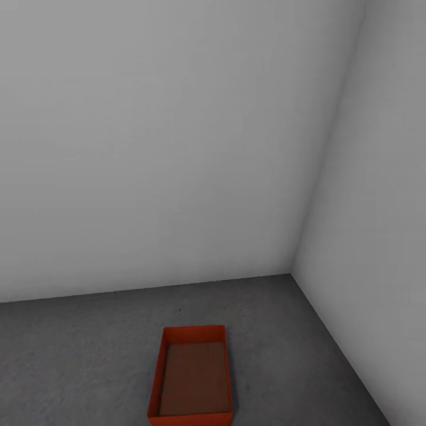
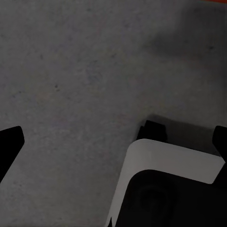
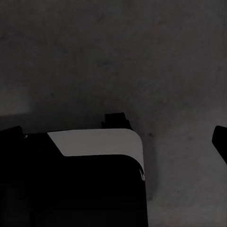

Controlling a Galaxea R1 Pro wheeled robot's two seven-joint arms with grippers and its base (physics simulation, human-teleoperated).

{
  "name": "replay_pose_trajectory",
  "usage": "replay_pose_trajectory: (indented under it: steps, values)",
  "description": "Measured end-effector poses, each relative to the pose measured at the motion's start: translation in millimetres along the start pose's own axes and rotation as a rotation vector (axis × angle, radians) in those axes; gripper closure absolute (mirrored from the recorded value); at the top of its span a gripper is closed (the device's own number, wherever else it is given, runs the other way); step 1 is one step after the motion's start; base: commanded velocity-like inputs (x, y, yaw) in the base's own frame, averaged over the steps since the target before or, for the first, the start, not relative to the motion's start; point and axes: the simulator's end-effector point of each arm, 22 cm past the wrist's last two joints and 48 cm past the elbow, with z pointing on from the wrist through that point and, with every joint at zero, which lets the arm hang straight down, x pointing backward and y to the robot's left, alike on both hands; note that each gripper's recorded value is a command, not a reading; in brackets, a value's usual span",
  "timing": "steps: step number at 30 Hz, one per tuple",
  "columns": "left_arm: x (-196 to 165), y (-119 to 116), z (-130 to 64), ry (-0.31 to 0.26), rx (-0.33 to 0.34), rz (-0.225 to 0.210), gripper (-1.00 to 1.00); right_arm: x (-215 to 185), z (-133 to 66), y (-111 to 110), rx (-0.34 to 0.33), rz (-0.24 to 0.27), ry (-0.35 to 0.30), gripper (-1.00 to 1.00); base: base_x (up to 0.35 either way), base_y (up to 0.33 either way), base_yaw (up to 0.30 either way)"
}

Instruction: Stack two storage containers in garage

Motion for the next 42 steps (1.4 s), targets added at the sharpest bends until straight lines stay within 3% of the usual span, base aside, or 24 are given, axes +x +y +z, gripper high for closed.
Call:
replay_pose_trajectory:
  steps: [42]
  values:
    - [-16.8, -1.6, -7.7, -0.041, 0.009, -0.011, -1.0, -13.3, -5.9, 9.8, -0.017, -0.002, -0.029, -1.0, 0.0, 0.0, 0.0]
